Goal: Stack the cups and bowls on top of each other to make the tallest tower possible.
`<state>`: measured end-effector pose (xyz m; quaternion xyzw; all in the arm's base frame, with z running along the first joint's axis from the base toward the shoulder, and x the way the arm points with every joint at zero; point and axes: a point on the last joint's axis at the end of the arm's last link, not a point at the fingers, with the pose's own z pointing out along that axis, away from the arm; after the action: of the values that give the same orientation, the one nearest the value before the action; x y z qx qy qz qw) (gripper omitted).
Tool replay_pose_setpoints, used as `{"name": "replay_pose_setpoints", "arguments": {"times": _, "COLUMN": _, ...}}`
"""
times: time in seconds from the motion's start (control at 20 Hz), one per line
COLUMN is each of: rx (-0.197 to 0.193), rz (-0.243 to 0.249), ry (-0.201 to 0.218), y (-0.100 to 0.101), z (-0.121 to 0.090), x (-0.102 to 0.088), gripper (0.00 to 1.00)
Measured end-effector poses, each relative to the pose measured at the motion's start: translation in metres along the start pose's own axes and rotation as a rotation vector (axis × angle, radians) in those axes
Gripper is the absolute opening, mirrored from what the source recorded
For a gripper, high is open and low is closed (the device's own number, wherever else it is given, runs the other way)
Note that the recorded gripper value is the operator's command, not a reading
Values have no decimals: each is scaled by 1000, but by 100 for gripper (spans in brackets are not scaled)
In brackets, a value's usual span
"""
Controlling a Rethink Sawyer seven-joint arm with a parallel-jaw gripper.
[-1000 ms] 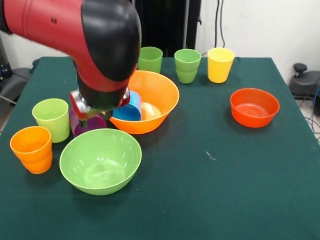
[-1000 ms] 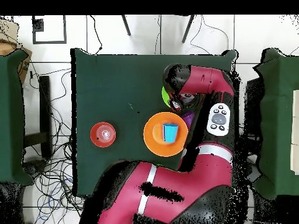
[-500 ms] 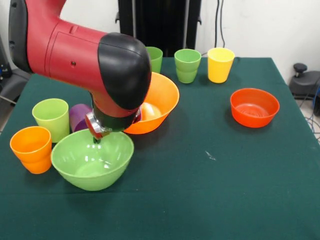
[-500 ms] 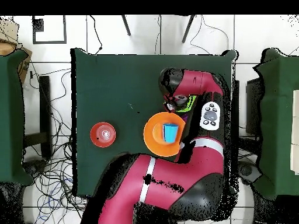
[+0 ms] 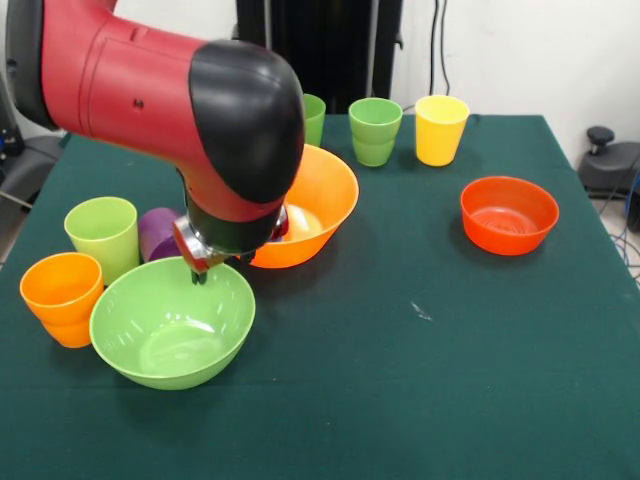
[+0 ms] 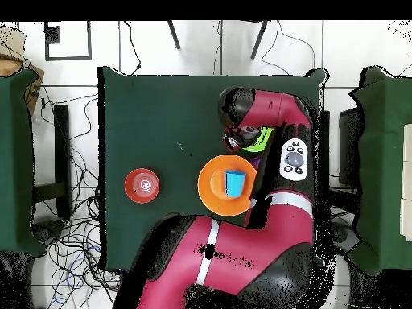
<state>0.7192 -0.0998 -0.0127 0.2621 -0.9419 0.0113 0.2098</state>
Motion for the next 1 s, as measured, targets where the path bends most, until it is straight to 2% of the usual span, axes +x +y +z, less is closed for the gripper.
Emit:
{"name": "replay_pose_setpoints", "arguments": {"times": 0.4, "rx": -76, "rz": -1, "ry": 13, "y": -2, "z": -45, "x": 13, "gripper": 100}}
{"name": "replay_pose_setpoints", "arguments": {"times": 0.45, "rx": -88, "rz": 2, "ry": 5, "y": -4, "z": -57, "x": 16, "gripper": 100}}
{"name": "replay_pose_setpoints", "arguments": {"times": 0.7, "rx": -92, "rz": 2, "ry": -28, "y": -5, "z": -77, "x": 18, "gripper": 100}}
{"name": "replay_pose_setpoints", "arguments": {"times": 1.0, "rx": -121, "rz": -13, "ry": -60, "y": 7, "z": -99, "x": 27, "gripper": 100}}
